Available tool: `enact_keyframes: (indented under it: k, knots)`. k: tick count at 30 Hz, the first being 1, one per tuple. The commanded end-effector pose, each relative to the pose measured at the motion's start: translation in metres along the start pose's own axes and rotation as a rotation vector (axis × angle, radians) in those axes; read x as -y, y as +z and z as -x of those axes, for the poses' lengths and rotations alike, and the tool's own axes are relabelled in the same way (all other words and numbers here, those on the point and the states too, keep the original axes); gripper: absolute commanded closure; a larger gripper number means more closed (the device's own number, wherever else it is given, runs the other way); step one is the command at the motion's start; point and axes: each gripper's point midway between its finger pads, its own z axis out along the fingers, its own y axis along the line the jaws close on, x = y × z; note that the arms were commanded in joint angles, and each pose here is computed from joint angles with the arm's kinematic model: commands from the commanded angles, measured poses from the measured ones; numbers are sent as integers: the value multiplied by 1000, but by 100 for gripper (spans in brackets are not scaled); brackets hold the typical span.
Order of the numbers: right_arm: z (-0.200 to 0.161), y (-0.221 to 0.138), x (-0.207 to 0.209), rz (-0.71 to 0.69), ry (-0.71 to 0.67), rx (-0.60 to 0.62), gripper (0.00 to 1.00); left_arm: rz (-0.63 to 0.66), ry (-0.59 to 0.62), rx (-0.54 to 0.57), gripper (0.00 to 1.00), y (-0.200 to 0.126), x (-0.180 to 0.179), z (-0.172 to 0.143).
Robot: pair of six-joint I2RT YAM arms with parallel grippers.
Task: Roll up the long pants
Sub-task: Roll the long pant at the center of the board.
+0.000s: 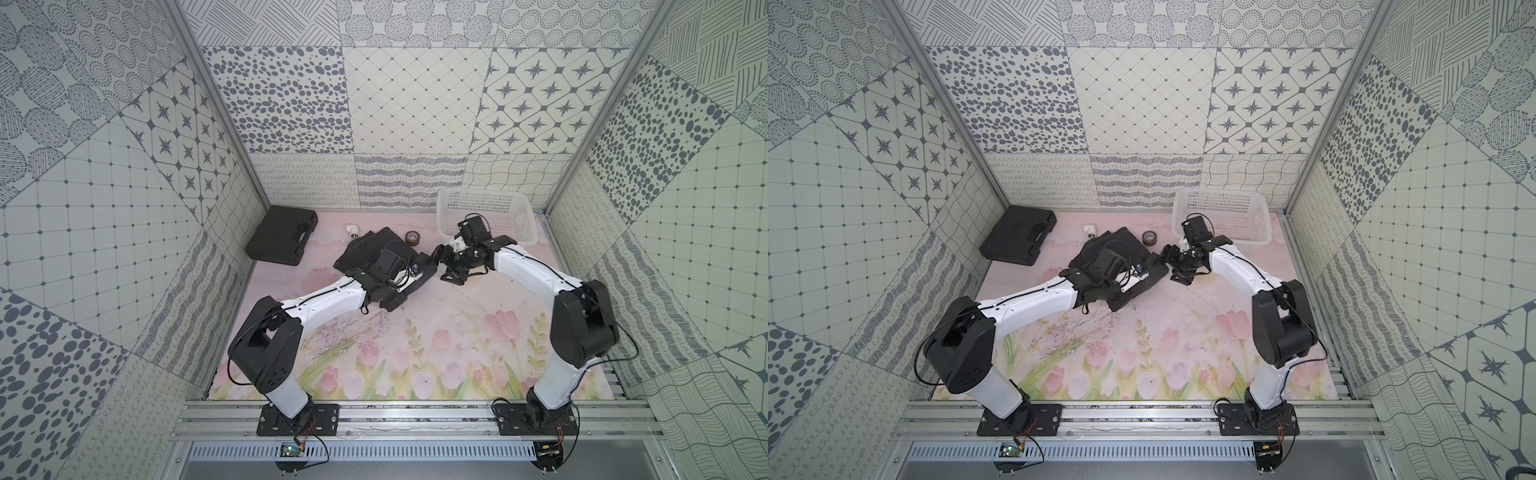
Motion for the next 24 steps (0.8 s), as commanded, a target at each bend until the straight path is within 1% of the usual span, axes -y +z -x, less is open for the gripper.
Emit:
enact_keyframes:
  k: [1,2,4,6,7,8,10,13,14,15,17,20,22,23,24]
  knots:
    - [1,-38,10,53,-13,50,20,-762,-668,96,100,-49,70,50]
    - [-6,-40,14,58,-21,43,20,-809,-745,76,100,-45,69,50]
    - [-23,-38,18,66,-35,8,20,-830,-850,15,100,-26,68,39]
    - [-38,-27,18,74,-46,-25,19,-861,-903,-30,100,-9,68,32]
    - [-44,-19,17,83,-40,-36,19,-890,-913,-36,100,-3,70,33]
    - [-48,-12,16,92,-29,-39,19,-919,-912,-28,100,0,72,35]
    - [-51,4,15,113,-1,-35,18,-935,-912,-14,100,6,72,40]
    - [-49,26,27,90,41,-27,17,-954,-902,8,100,7,74,44]
    - [-47,34,32,81,57,-29,15,-955,-907,16,100,7,74,43]
    - [-44,40,36,71,67,-24,12,-959,-908,18,100,8,75,43]
    - [-40,53,37,74,79,-15,12,-965,-904,15,100,9,79,40]
    - [-24,74,39,71,103,29,12,-969,-900,1,100,12,86,32]
    - [-19,87,36,74,114,24,14,-961,-904,-7,100,15,89,26]
    - [-20,94,35,54,105,9,17,-957,-904,-4,100,16,89,24]
    - [-22,100,35,39,94,-5,23,-949,-904,-1,100,17,89,23]
